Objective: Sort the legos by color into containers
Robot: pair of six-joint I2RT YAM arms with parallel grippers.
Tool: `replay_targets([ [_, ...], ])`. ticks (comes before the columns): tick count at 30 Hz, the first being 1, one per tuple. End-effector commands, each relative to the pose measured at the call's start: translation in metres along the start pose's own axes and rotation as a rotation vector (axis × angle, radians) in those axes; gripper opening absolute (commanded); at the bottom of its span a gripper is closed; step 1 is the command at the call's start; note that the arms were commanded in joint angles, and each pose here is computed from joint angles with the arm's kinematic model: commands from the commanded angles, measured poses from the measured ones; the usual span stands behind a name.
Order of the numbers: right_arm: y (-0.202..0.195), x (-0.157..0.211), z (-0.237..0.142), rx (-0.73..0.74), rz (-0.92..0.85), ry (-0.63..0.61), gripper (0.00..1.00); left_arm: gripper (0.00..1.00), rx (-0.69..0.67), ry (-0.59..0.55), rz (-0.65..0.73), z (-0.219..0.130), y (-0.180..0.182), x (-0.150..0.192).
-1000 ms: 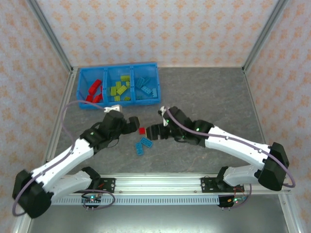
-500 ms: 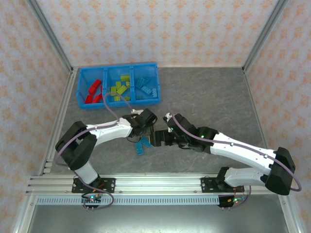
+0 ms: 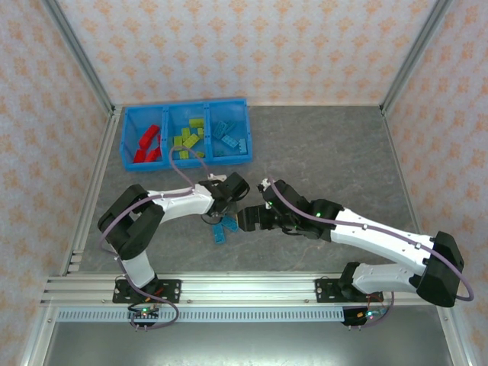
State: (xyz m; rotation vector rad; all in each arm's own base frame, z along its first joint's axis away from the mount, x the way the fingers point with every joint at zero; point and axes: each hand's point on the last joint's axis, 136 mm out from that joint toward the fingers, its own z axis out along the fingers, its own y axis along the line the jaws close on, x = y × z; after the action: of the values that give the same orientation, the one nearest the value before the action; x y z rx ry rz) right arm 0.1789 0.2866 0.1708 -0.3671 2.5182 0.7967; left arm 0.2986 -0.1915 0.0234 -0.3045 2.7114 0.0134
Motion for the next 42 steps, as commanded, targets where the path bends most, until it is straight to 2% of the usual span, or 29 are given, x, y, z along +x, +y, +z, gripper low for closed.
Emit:
replay_targets([
  [1,0.001,-0.003,-0.007,0.007,-0.018,-0.011,0.95,0.22,0.007,-0.064,-0.028,-0.024,0.005,-0.020],
  [4,0.003,-0.004,-0.009,0.000,-0.024,-0.017,0.95,0.22,0.025,-0.168,-0.056,-0.058,0.017,-0.045],
  [7,0.004,-0.006,-0.010,-0.005,-0.024,-0.026,0.95,0.22,0.008,-0.274,-0.116,-0.087,0.046,-0.078],
  [11,0.005,-0.008,-0.008,-0.014,-0.018,-0.034,0.95,0.22,-0.033,-0.369,-0.262,-0.099,0.097,-0.128],
  [14,0.005,-0.007,-0.007,-0.014,-0.015,-0.032,0.95,0.23,-0.068,-0.422,-0.385,-0.096,0.135,-0.170],
  [18,0.004,-0.006,-0.008,-0.013,-0.007,-0.028,0.95,0.22,-0.093,-0.413,-0.521,-0.076,0.178,-0.223],
  [22,0.003,-0.004,-0.011,-0.015,0.004,-0.032,0.95,0.23,-0.084,-0.409,-0.578,-0.060,0.199,-0.268],
  [26,0.004,-0.005,-0.012,-0.018,0.005,-0.032,0.94,0.29,-0.090,-0.402,-0.608,-0.048,0.215,-0.298],
  [28,0.004,-0.005,-0.012,-0.020,0.006,-0.032,0.95,0.32,-0.086,-0.389,-0.623,-0.042,0.221,-0.309],
  [31,0.004,-0.006,-0.012,-0.018,0.008,-0.035,0.95,0.47,-0.076,-0.361,-0.613,-0.035,0.222,-0.320],
  [33,0.003,-0.006,-0.011,-0.015,0.006,-0.037,0.95,0.53,-0.056,-0.366,-0.607,-0.044,0.219,-0.324],
  [37,-0.002,-0.007,-0.007,0.015,0.006,-0.042,0.95,0.54,0.039,-0.407,-0.622,-0.077,0.208,-0.316],
  [42,-0.023,-0.001,0.004,0.116,-0.006,-0.033,0.95,0.53,0.181,-0.442,-0.528,-0.125,0.166,-0.270],
])
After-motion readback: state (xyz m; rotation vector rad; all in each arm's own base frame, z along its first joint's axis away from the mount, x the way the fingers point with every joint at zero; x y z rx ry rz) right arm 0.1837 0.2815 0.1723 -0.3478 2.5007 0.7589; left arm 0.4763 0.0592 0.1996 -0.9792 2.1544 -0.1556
